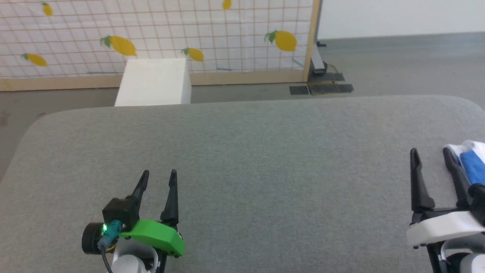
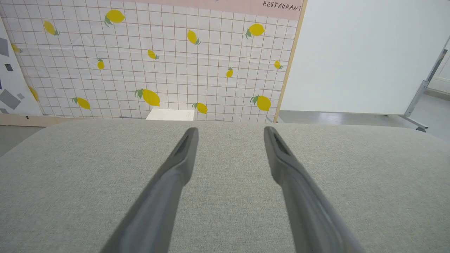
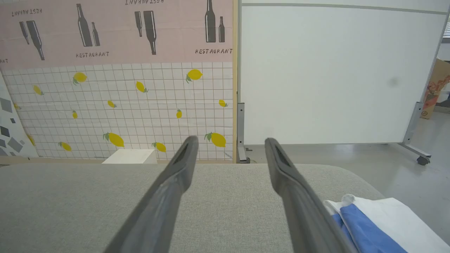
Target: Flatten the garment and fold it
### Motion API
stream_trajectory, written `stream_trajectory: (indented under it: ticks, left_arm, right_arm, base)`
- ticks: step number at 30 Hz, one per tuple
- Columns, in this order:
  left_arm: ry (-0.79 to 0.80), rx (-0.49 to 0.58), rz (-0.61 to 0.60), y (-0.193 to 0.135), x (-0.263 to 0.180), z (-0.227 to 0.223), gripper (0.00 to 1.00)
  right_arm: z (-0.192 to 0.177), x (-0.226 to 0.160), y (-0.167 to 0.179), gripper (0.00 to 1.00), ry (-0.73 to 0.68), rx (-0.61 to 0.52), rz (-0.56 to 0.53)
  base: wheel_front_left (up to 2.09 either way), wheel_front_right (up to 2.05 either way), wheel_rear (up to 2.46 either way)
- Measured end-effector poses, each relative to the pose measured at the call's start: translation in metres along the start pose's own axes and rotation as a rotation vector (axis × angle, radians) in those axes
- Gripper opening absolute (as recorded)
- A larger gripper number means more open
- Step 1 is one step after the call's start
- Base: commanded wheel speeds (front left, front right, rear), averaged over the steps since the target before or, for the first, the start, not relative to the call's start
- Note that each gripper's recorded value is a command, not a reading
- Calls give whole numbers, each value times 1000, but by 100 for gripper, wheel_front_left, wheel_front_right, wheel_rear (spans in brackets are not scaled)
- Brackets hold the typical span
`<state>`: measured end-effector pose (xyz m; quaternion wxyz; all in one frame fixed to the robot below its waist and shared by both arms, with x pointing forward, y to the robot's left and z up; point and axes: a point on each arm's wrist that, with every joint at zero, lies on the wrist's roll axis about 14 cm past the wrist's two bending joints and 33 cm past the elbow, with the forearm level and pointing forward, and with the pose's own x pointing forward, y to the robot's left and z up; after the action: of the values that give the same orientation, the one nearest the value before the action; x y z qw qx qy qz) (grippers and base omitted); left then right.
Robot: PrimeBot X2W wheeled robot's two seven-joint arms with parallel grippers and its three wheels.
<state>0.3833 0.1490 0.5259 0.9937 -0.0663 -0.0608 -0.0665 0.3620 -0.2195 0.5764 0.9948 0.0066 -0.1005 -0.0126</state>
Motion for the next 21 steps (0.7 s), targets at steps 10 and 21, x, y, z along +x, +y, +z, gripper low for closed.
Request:
stream_trajectory:
  ticks: [10, 21]
  left_arm:
    - [-12, -5, 65, 15, -28, 5, 100]
    - [11, -17, 79, 17, -36, -3, 100]
  right_arm:
    - [-17, -9, 40, 100, 45, 33, 103]
    - [-36, -20, 52, 100, 104, 61, 137]
  base:
    - [0, 0, 0]
    - [0, 0, 0]
